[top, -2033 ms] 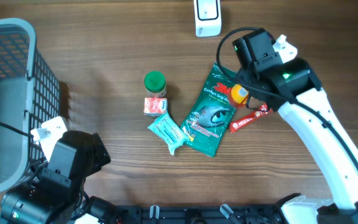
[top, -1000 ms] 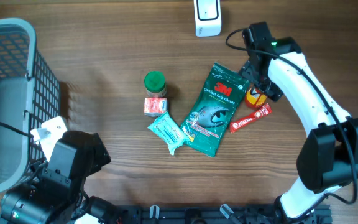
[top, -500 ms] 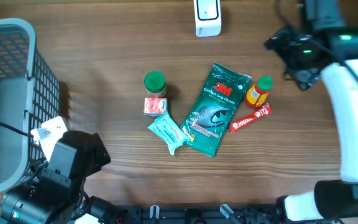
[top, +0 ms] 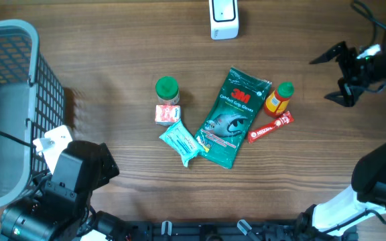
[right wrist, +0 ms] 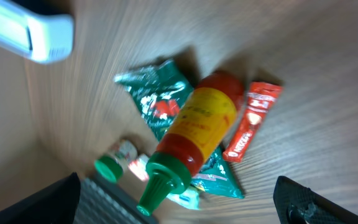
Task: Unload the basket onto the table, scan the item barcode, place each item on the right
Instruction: 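Lift the right gripper away from the bottle and hover nearby, then lower the right gripper onto the orange bottle and grasp it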
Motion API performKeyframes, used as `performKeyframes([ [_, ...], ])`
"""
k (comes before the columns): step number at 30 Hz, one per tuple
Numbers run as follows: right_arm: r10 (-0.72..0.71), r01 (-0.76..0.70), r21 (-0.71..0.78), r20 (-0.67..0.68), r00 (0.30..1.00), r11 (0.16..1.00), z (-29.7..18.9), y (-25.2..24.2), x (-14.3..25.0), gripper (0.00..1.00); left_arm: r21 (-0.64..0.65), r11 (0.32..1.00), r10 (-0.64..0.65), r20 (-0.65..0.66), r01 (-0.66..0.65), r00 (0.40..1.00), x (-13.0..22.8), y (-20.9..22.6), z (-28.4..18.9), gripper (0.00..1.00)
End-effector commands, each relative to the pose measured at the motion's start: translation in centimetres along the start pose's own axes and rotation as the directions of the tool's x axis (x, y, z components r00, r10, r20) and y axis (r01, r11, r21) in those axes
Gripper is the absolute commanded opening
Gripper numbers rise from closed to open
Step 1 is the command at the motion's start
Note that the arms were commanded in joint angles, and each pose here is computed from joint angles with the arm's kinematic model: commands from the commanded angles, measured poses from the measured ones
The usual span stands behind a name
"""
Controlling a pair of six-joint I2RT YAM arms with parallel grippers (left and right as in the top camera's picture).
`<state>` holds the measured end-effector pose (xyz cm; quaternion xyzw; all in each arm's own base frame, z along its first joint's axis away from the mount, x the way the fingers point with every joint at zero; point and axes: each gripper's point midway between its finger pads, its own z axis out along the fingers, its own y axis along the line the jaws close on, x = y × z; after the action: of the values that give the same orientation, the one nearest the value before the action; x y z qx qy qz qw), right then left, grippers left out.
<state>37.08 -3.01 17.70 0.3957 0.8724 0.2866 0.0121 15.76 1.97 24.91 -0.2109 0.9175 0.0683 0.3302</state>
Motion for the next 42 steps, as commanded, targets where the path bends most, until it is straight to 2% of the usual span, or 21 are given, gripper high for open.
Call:
performKeyframes([
  [1, -0.102, 0.1, -0.049, -0.047, 0.994, 0.994, 0.9, 0.7, 0.4, 1.0, 0.001, 1.0, -0.021, -0.001, 0.021, 1.0, 0.1, 0.1, 0.0, 1.0],
  [5, 0.029, -0.027, 0.036, -0.043, 0.999, 0.999, 2.0, -1.2, -0.9, 1.0, 0.002, 1.0, -0.021, -0.001, 0.021, 1.0, 0.0, 0.1, 0.0, 1.0],
  [10, 0.154, -0.141, 0.105, -0.13, 0.979, 0.984, 5.5, -3.4, -1.7, 1.0, 0.001, 1.0, -0.021, -0.001, 0.021, 1.0, 0.1, 0.1, 0.0, 1.0],
  [16, 0.234, -0.192, 0.186, -0.239, 0.942, 0.964, 10.0, -5.5, -1.7, 1.0, 0.002, 1.0, -0.021, -0.001, 0.021, 1.0, 0.0, 0.1, 0.0, 1.0],
  [20, 0.252, -0.197, 0.21, -0.283, 0.925, 0.958, 11.1, -5.9, -1.0, 1.0, 0.001, 1.0, -0.021, -0.001, 0.021, 1.0, 0.1, 0.1, 0.0, 1.0],
  [23, 0.197, -0.146, 0.178, -0.312, 0.929, 0.973, 11.3, -5.3, -0.5, 1.0, 0.002, 1.0, -0.021, -0.001, 0.021, 1.0, 0.0, 0.1, 0.0, 1.0],
  [28, 0.191, -0.132, 0.179, -0.367, 0.911, 0.975, 11.9, -4.4, 1.2, 1.0, 0.001, 1.0, -0.02, -0.001, 0.02, 1.0, 0.1, 0.1, 0.0, 1.0],
  [42, 0.17, -0.105, 0.186, -0.381, 0.909, 0.977, 13.9, -3.0, 2.6, 1.0, 0.002, 1.0, -0.021, -0.001, 0.021, 1.0, 0.0, 0.1, 0.0, 1.0],
])
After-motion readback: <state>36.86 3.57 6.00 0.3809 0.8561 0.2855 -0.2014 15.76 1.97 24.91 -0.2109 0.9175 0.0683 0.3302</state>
